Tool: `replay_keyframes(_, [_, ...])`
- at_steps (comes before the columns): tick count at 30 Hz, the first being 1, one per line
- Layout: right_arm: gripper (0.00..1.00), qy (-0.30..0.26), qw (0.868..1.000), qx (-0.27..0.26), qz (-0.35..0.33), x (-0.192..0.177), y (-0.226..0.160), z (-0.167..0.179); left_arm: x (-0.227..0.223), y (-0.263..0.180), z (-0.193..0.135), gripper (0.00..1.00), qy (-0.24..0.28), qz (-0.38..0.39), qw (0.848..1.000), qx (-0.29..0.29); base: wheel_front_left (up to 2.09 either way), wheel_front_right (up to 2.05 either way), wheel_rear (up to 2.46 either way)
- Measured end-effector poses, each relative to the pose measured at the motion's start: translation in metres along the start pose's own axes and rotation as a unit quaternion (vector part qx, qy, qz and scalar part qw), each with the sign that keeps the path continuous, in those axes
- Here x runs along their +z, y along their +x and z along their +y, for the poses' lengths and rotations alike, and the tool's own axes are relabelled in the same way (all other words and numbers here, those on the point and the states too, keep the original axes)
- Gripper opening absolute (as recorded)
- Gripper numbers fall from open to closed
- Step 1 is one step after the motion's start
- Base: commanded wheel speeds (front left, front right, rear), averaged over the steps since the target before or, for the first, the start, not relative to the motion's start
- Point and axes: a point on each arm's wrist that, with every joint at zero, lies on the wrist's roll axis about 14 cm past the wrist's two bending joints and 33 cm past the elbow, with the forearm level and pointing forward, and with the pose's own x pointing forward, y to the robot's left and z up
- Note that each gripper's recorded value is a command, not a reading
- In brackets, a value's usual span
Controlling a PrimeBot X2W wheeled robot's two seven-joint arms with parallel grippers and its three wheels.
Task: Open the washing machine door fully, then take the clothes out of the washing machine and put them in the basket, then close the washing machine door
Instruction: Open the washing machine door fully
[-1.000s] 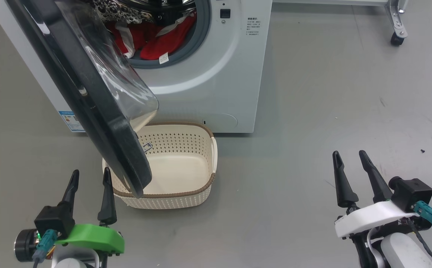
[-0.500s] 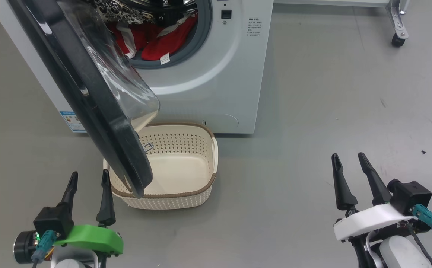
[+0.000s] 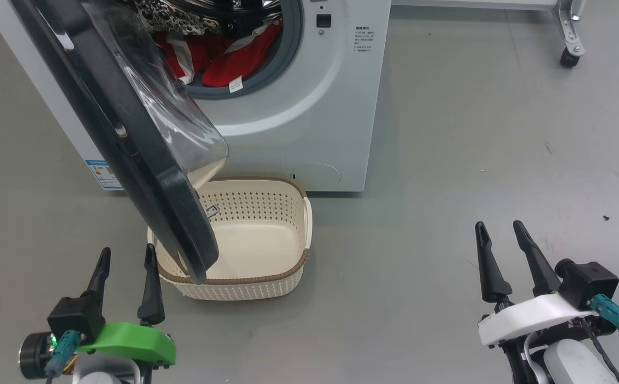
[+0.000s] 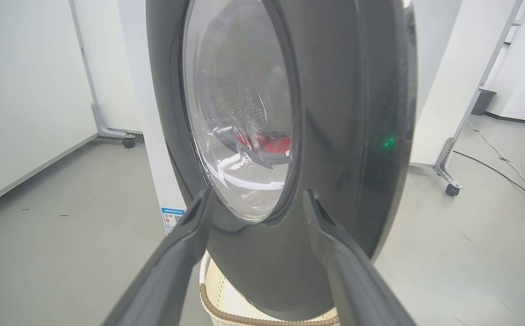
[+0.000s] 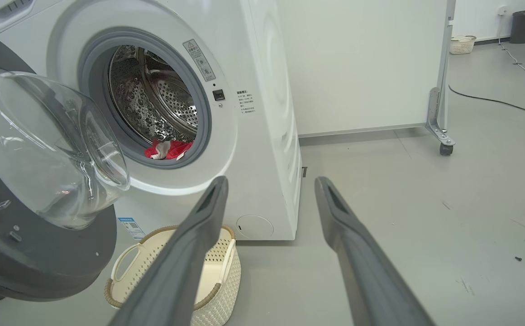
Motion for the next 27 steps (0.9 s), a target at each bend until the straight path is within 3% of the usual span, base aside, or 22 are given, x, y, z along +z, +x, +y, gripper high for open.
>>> replay_keyframes(7, [1.0,-0.001,1.0,0.001,-0.002,0.001,0.0,0.0,-0.001,-0.001,-0.001,1.0,0.001,0.002,1.0,-0.002,0.0,0.0,0.0])
replay_keyframes(8, [1.0,-0.002,1.0,0.001,-0.002,0.001,0.0,0.0,-0.002,-0.001,-0.001,0.91,0.001,0.003,1.0,-0.002,0.0,0.0,0.0])
replay_keyframes(10, [1.0,-0.001,1.0,0.001,-0.002,0.001,0.0,0.0,-0.003,-0.001,-0.001,0.0,0.001,0.005,1.0,-0.001,0.0,0.0,0.0])
replay_keyframes(27, [1.0,0.0,1.0,0.003,-0.008,0.002,0.001,0.003,0.009,0.001,-0.002,0.0,-0.002,-0.014,1.0,-0.005,0.0,0.0,0.0])
